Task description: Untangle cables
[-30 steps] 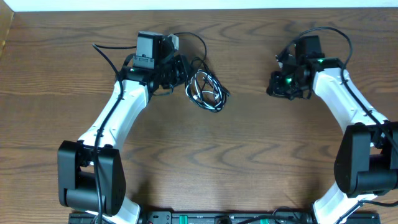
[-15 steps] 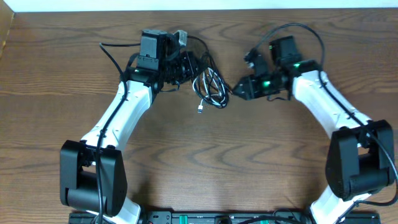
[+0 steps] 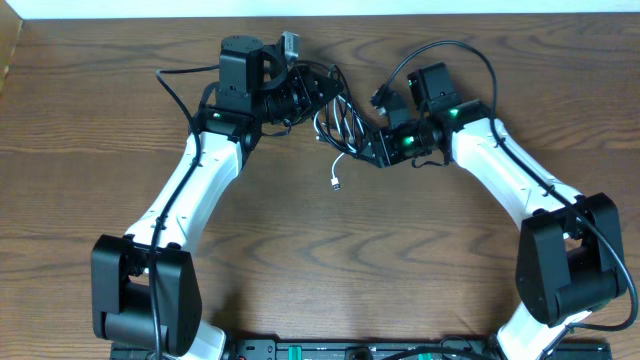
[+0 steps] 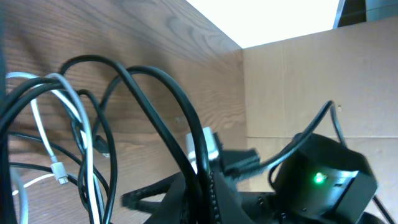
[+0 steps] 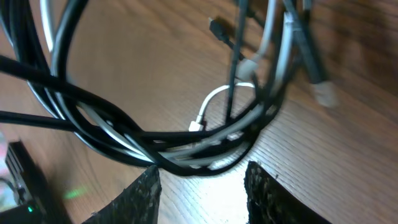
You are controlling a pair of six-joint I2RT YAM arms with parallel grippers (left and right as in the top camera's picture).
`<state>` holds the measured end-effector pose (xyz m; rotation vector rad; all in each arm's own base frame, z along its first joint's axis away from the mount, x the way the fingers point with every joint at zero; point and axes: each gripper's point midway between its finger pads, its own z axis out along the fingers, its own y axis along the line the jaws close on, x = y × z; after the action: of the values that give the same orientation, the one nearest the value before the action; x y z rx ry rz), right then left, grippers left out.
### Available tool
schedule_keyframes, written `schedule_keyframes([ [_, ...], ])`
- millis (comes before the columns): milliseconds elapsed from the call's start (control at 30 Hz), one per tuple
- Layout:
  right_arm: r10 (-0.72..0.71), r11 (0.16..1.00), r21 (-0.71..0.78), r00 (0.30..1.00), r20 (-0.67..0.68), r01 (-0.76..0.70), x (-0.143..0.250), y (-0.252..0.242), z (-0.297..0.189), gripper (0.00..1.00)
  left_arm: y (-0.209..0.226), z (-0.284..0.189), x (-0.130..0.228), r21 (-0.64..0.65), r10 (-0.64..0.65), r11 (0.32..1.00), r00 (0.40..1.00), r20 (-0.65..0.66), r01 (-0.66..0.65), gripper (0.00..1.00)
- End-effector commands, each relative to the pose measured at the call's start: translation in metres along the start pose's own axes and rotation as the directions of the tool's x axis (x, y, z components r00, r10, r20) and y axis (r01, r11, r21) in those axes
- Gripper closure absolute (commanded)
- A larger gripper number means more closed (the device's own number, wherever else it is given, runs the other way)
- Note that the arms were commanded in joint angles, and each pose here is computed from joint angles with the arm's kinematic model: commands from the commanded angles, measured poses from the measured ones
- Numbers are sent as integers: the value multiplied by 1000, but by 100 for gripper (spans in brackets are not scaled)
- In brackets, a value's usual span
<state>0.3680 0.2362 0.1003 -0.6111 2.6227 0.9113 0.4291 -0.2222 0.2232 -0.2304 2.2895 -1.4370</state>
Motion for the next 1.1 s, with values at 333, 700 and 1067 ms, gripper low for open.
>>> schedule_keyframes([
  [333, -280, 958, -69, 960, -9, 278, 4, 11, 25, 83, -26, -9, 3, 69, -28, 997, 999, -27, 30, 93],
  [700, -206, 961, -172, 975, 86, 218, -14, 36, -3, 99, -19, -9, -5, 30, 56, 998, 998, 24, -57, 92],
  [1067, -144, 984, -85, 982, 125, 155, -18, 43, -58, 99, 50, -17, 8, -284, 10, 959, 1000, 28, -2, 57],
])
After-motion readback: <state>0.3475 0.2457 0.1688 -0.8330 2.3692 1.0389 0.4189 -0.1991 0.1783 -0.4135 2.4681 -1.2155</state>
